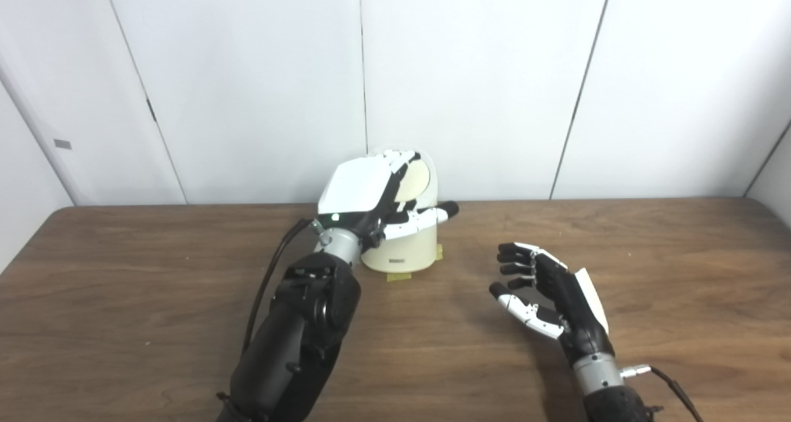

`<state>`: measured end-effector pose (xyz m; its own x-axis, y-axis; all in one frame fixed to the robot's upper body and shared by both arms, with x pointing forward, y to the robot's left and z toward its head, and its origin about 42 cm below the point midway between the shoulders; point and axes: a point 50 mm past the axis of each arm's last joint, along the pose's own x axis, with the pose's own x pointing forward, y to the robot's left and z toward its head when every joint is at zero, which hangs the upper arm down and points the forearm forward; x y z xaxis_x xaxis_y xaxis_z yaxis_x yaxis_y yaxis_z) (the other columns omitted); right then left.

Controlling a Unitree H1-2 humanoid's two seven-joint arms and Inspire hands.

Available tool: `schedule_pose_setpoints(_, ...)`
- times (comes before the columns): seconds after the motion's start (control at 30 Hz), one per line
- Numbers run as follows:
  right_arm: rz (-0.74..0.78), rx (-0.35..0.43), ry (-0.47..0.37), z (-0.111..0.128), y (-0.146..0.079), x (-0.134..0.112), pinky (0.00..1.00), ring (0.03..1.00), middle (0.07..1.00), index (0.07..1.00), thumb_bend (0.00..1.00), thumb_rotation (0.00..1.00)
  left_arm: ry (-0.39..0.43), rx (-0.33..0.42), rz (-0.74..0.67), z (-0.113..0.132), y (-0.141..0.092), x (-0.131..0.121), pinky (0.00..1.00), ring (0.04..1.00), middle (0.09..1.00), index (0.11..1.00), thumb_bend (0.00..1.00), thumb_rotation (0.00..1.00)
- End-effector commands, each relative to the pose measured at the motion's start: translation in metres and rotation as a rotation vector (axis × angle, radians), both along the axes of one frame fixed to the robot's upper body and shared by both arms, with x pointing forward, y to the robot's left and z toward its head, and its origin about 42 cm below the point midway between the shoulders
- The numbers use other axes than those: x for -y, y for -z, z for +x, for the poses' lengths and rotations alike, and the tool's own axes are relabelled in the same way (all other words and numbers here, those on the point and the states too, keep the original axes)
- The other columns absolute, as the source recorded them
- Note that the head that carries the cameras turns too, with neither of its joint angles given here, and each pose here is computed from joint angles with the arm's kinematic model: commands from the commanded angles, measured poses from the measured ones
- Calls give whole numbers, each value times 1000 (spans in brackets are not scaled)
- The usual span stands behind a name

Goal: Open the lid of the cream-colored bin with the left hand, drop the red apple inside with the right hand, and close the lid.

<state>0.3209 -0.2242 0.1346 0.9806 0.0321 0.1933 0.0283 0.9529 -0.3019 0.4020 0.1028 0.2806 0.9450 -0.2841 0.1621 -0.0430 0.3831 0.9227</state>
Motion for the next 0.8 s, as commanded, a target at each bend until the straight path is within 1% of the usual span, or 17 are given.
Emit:
schedule_pose_setpoints(0.0,-1,79,-10,7,-20,-2,600,695,721,722,267,283,4,114,-59,-3,-29,-3,906,919,924,923,622,887)
schedule_pose_setpoints(0.07,-8,82,-8,7,-20,-2,598,694,719,720,266,289,10,139,-115,-7,-30,-13,850,903,908,902,597,857)
schedule_pose_setpoints(0.13,-3,80,-8,8,-20,-2,598,695,719,719,267,288,31,153,-189,-11,-26,-23,779,877,887,876,550,856)
schedule_pose_setpoints(0.2,1,78,-7,8,-20,-2,603,697,721,720,269,284,49,144,-277,-16,-17,-33,698,825,860,853,481,882)
schedule_pose_setpoints(0.23,0,77,-7,8,-20,-2,605,697,720,720,271,287,54,140,-305,-17,-13,-36,670,800,847,846,441,915)
schedule_pose_setpoints(0.27,0,77,-7,7,-20,-2,606,697,720,720,272,290,65,125,-358,-20,-6,-41,660,792,842,843,428,927)
schedule_pose_setpoints(0.33,0,80,-9,7,-20,-2,606,698,719,720,268,280,76,98,-463,-24,8,-48,675,795,836,835,369,922)
schedule_pose_setpoints(0.37,1,80,-10,7,-20,-1,606,698,719,720,267,276,74,96,-510,-27,19,-54,678,795,835,833,358,918)
schedule_pose_setpoints(0.43,6,78,-11,7,-19,-1,605,698,719,722,268,272,70,102,-553,-32,32,-62,690,794,821,819,308,955)
schedule_pose_setpoints(0.5,6,73,-10,8,-19,0,610,702,722,722,274,282,67,111,-586,-36,45,-68,700,798,819,815,299,986)
schedule_pose_setpoints(0.57,-1,68,-10,8,-19,0,610,704,724,724,271,304,60,118,-629,-43,58,-75,704,801,819,814,279,997)
schedule_pose_setpoints(0.7,-11,75,-4,9,-18,1,604,696,717,719,266,307,48,114,-707,-55,80,-86,705,798,813,809,251,999)
schedule_pose_setpoints(0.77,2,73,-7,10,-17,1,603,696,718,720,270,299,41,110,-729,-59,88,-90,712,802,814,807,243,977)
